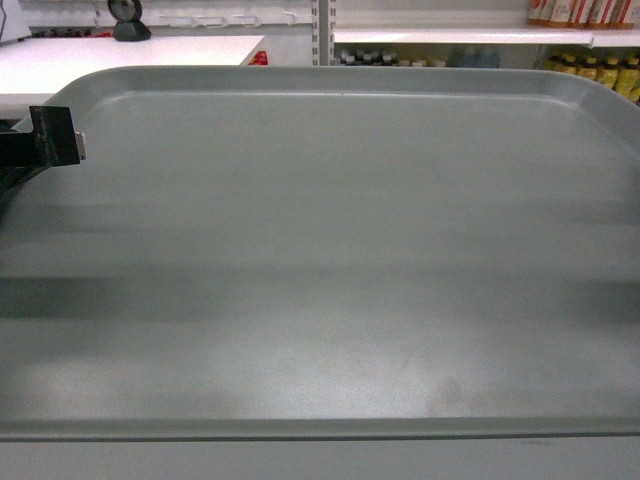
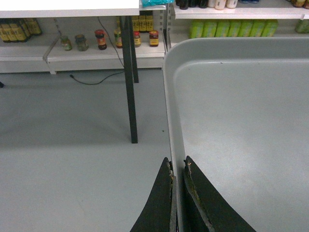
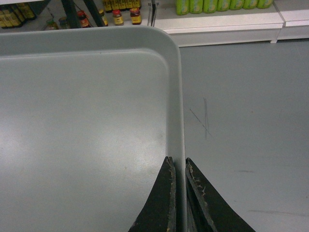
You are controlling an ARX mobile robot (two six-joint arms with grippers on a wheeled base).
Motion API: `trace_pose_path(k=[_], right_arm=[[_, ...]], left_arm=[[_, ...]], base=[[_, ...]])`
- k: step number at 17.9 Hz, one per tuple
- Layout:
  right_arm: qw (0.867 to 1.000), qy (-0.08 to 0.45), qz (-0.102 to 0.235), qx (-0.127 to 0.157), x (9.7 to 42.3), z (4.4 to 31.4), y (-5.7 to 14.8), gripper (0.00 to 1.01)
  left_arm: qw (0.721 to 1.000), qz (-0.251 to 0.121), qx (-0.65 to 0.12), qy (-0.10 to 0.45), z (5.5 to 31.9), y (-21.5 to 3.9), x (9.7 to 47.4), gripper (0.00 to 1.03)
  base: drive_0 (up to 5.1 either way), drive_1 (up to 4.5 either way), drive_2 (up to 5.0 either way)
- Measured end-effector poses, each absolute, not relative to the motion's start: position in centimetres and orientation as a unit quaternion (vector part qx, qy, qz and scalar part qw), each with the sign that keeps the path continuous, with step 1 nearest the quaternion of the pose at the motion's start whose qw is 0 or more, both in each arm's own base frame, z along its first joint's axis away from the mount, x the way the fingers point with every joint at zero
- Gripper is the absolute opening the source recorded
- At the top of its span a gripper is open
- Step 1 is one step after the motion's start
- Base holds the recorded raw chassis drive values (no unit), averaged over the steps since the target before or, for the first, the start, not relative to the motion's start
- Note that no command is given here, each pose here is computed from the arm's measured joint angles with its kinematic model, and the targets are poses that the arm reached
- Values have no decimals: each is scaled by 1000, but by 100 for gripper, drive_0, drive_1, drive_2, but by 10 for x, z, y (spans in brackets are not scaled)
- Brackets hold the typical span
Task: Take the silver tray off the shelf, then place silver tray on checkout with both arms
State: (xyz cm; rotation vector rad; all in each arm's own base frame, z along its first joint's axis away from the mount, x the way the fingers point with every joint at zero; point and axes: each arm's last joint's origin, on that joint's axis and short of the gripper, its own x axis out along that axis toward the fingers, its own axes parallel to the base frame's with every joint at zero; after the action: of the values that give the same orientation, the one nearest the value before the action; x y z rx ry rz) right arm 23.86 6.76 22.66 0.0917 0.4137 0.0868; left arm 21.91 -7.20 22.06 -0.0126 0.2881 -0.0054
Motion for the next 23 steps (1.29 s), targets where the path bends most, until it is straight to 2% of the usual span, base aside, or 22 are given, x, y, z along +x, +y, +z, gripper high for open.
trace_pose_path(k=[23], right_arm=[[977, 206, 43, 45, 239, 226, 68, 3]], left_arm=[[990, -3, -6, 144, 220, -72, 219, 4]], base=[[-506, 240, 240]])
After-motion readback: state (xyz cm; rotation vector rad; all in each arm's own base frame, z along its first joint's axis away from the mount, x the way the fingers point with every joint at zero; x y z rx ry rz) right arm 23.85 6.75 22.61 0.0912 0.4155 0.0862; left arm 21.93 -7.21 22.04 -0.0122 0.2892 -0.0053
